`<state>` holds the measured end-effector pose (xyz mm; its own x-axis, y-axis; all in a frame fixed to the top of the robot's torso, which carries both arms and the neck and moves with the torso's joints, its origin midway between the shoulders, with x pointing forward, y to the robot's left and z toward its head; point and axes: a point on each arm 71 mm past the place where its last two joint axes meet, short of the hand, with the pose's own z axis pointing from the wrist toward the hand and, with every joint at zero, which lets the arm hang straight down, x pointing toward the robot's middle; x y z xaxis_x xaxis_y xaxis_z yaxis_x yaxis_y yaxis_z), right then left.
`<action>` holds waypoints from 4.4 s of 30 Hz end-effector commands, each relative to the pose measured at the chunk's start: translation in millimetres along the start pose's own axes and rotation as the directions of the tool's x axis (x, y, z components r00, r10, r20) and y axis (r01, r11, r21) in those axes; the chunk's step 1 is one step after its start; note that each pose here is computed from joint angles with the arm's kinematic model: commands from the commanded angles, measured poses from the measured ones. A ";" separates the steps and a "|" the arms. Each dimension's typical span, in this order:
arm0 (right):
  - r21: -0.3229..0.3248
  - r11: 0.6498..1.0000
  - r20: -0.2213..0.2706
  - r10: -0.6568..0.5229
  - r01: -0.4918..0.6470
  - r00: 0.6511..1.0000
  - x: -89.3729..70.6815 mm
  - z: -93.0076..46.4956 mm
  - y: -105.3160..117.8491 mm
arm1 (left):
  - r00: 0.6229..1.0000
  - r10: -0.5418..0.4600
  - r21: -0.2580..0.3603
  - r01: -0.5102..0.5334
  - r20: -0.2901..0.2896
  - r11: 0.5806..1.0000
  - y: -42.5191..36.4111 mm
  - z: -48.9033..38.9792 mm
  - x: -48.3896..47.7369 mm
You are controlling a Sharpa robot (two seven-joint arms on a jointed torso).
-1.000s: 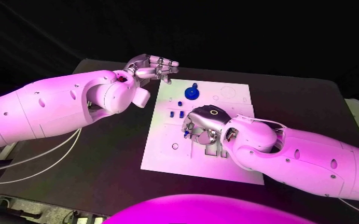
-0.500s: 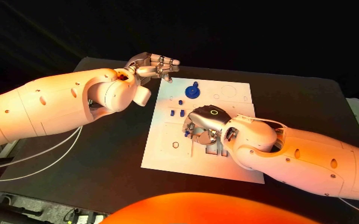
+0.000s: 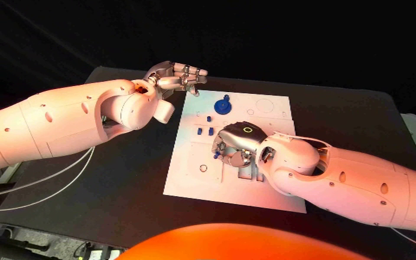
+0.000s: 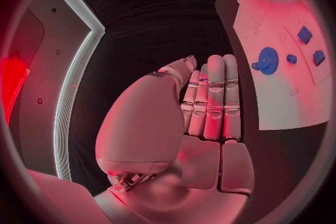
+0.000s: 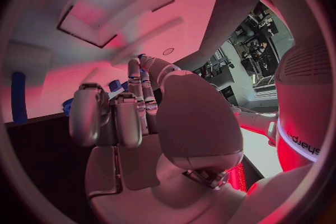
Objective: Assemble the parts on the task board
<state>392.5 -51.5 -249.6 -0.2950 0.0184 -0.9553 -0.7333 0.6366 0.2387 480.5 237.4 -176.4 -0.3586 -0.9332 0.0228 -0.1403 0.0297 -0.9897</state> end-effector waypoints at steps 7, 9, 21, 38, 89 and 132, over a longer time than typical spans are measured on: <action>-0.015 1.000 -0.035 -0.019 0.018 0.999 3.5 2.3 4.2 | 1.000 0.000 0.001 0.000 -0.021 1.000 -0.6 0.2 2.2; -0.018 1.000 -0.041 -0.018 0.017 0.999 4.2 2.9 5.1 | 1.000 0.000 0.000 0.000 -0.021 1.000 -0.6 0.2 2.2; 0.001 1.000 -0.082 -0.029 0.029 0.996 9.8 5.8 2.4 | 1.000 -0.001 -0.005 0.000 -0.024 1.000 -0.4 -0.1 3.0; 0.003 1.000 0.022 -0.015 0.015 1.000 -0.6 -9.0 2.9 | 1.000 -0.001 -0.012 0.000 -0.025 1.000 0.1 -0.5 2.0; 0.224 0.971 -0.060 -0.067 0.079 0.996 -45.9 -56.4 -86.7 | 0.999 -0.002 -0.026 0.001 -0.039 1.000 3.0 -1.7 0.2; 0.192 0.980 0.098 -0.064 0.044 0.993 -66.7 -63.2 -65.4 | 1.000 0.000 -0.035 -0.001 -0.031 0.999 4.0 -1.6 -2.4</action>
<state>423.4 -144.8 -197.9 -0.2152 0.0099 -0.9765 -0.6099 0.7796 0.1423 479.5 242.1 -180.9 -0.3714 -0.9281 0.0250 -0.1763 0.0440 -0.9834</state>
